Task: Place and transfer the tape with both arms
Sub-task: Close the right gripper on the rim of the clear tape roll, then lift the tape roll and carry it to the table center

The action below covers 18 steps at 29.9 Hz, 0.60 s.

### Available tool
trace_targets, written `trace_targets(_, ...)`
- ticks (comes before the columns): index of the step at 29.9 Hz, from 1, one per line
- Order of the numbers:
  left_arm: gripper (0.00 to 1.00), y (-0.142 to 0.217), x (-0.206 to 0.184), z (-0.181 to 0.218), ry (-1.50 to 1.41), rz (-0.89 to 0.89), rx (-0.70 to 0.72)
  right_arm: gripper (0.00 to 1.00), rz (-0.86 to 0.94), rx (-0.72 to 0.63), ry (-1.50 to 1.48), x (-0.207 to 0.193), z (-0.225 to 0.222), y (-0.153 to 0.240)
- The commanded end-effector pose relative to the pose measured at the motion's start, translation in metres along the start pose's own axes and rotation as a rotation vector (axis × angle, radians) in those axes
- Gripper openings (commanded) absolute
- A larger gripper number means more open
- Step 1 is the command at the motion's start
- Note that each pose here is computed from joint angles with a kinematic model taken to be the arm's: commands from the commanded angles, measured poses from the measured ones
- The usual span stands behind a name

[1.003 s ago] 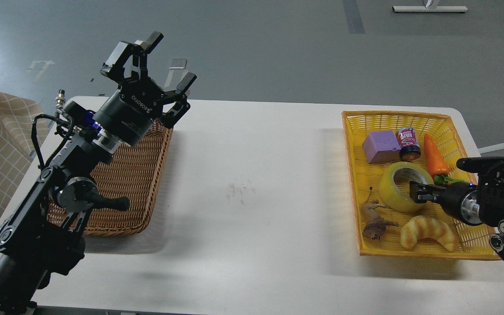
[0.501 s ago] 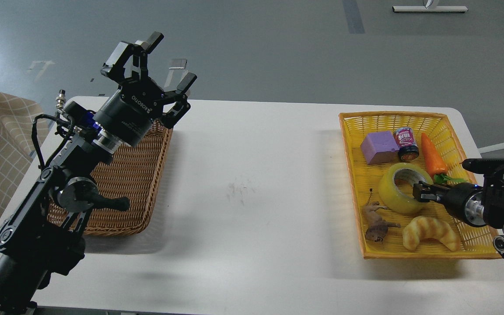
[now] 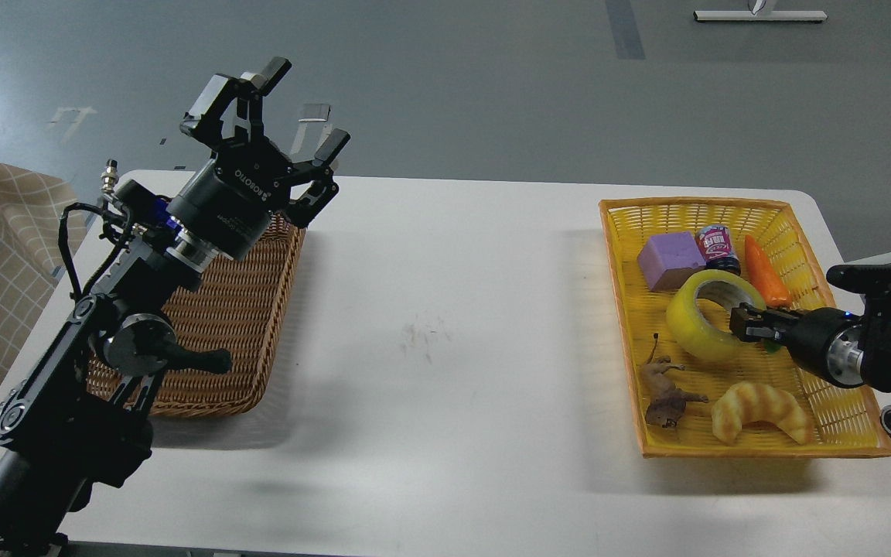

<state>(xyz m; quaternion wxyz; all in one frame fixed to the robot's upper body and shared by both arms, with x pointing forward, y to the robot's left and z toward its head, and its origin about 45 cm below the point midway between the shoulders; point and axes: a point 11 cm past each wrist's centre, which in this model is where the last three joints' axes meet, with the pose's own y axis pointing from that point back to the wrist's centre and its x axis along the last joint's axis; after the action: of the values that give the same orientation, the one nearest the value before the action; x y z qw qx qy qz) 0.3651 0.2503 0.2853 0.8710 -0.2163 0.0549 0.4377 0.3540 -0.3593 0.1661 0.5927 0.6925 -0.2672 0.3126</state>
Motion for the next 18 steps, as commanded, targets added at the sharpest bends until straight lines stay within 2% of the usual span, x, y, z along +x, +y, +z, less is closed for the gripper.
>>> trace_targets(1,0.98,-0.001,-0.001,-0.001,0.004,-0.002,0.000,0.20,0.055,0.034,0.024,0.033,-0.013,0.002)
trace_targets(8,0.98,-0.001,-0.002,-0.001,0.007,-0.001,-0.004,0.20,0.159,0.101,0.045,0.090,-0.044,0.002)
trace_targets(16,0.98,-0.001,-0.002,-0.001,0.005,-0.002,-0.004,0.19,0.171,0.280,0.128,0.120,-0.153,-0.029)
trace_targets(18,0.98,-0.001,-0.001,-0.001,0.004,-0.002,-0.003,0.19,0.168,0.306,0.129,0.123,-0.169,-0.033)
